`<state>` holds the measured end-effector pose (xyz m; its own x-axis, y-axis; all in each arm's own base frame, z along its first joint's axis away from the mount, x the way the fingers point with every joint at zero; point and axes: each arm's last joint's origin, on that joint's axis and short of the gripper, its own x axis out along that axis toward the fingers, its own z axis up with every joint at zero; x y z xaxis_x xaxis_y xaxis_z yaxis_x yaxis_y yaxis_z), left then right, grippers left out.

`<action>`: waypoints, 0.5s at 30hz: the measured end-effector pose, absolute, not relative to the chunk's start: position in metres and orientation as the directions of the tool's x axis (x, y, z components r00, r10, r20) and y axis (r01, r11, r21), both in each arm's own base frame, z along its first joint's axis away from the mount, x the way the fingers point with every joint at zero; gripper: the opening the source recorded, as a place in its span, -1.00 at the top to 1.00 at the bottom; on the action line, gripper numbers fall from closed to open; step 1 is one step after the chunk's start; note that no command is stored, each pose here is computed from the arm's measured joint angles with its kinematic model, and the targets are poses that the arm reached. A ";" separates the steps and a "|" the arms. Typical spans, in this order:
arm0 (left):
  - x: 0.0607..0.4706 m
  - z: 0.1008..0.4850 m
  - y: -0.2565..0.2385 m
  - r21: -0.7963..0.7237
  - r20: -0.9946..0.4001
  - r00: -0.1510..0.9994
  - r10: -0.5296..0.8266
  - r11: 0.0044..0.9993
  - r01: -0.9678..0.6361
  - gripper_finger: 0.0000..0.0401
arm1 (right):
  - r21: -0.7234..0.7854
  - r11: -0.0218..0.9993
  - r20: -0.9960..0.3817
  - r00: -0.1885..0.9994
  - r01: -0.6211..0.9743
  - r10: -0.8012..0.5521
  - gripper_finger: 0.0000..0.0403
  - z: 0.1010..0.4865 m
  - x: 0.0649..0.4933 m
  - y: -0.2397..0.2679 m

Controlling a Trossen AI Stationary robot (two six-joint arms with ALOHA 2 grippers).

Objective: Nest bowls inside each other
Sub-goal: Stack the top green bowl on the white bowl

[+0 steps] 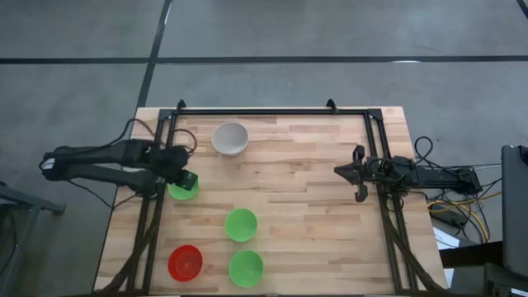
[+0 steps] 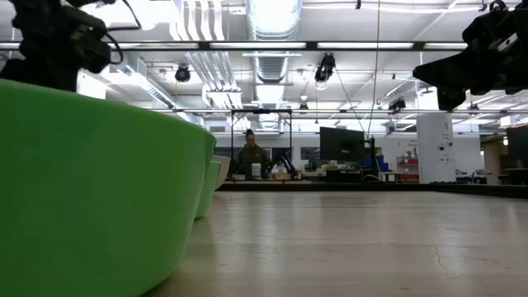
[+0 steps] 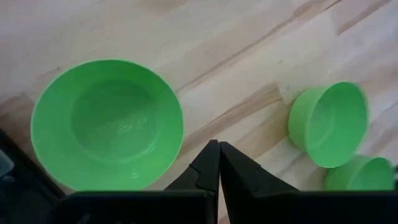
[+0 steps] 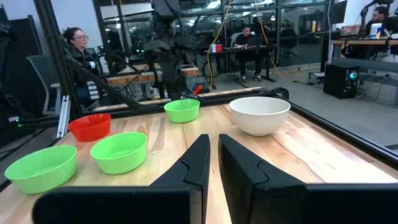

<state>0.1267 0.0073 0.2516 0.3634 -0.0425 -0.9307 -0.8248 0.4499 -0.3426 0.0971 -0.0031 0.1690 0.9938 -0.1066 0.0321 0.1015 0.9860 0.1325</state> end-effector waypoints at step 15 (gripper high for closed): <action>0.143 0.238 0.015 -0.252 -0.963 0.267 -0.038 0.480 -0.841 0.93 | 0.132 0.986 0.032 0.994 0.102 -0.107 0.83 0.169 0.097 -0.003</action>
<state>0.1435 0.0150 0.2379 0.2670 -0.0376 -0.9630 -0.8405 0.4798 -0.2518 0.0971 -0.0031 0.1690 0.9937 -0.1070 0.0320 0.1019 0.9859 0.1325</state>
